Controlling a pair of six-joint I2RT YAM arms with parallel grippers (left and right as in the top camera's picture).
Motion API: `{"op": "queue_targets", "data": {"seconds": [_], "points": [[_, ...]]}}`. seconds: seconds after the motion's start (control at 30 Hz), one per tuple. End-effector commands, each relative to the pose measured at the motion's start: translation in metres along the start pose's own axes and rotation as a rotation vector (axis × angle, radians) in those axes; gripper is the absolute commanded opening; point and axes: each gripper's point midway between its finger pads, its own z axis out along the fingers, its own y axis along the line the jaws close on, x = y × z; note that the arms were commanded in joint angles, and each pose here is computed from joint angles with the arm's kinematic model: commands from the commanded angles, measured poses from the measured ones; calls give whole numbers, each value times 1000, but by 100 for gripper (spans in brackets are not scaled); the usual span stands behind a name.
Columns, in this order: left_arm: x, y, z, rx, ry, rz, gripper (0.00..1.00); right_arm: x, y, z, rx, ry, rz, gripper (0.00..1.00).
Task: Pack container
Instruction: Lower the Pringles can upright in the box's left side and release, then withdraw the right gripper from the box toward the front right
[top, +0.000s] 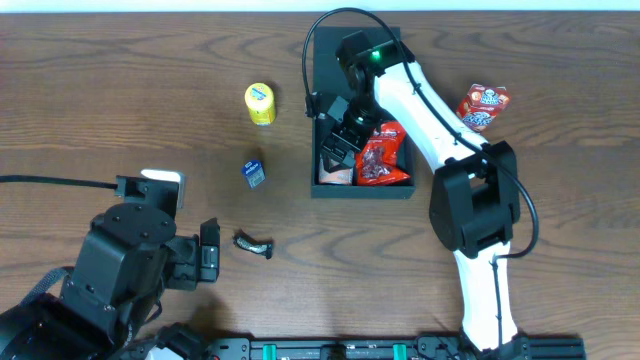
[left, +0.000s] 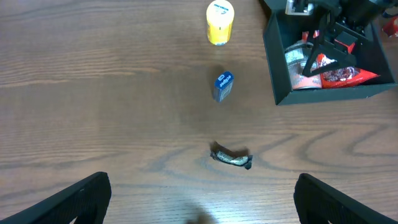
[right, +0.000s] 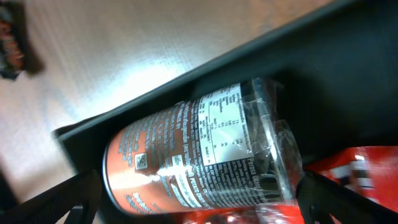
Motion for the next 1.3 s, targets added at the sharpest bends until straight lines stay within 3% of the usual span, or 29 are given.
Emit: {"op": "queue_targets", "data": {"seconds": [0.0,0.37,0.67,0.97,1.07,1.27], "points": [[1,0,1,1,4,3,95,-6,17,6,-62,-10,-47,99],[1,0,1,-2,3,6,95,-17,16,-7,-33,-47,-62,99],[-2,24,-1,-138,-19,36,95,-41,22,-101,157,-210,-40,99],[24,23,30,-174,82,56,95,-6,80,-209,312,-334,-23,99],[33,14,61,-169,99,37,95,21,77,-240,466,-324,102,99],[6,-2,86,-131,-11,-7,95,63,95,-261,532,-322,262,99]]}}
